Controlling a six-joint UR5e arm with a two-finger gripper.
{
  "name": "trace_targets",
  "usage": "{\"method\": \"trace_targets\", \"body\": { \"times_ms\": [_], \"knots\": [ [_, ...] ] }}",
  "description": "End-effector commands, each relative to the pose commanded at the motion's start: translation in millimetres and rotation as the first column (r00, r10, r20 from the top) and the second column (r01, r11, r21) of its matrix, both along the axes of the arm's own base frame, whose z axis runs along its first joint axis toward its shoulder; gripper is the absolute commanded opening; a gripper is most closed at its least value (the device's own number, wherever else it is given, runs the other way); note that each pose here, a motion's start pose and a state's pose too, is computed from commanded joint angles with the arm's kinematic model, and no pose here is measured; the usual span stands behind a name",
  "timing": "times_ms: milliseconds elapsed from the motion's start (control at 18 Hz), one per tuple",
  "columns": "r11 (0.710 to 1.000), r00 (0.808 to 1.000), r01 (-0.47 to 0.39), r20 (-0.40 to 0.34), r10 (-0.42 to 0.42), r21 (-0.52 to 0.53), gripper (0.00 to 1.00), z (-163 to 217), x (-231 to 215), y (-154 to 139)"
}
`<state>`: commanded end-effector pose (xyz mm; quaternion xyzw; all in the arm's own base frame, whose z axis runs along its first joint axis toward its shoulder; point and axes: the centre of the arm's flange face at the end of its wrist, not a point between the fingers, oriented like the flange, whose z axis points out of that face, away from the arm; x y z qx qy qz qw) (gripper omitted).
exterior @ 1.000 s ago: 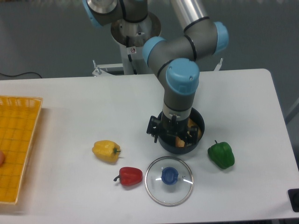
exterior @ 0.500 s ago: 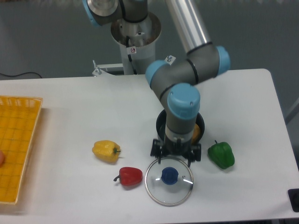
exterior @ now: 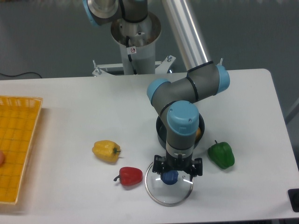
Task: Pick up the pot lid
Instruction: 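Lower the open gripper around the blue knob of the glass lid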
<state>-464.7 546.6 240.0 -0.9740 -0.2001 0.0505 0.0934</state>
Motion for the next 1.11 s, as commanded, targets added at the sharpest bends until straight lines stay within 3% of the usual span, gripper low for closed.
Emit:
{"method": "trace_targets", "body": {
  "times_ms": [111,1111],
  "knots": [
    [0.998,1.000,-0.003,-0.023,0.002,-0.056,1.00,-11.6,3.2,2.1],
    [0.993,1.000,-0.028,-0.010,0.028,-0.112,1.00,-15.0,37.4,19.1]
  ]
}}
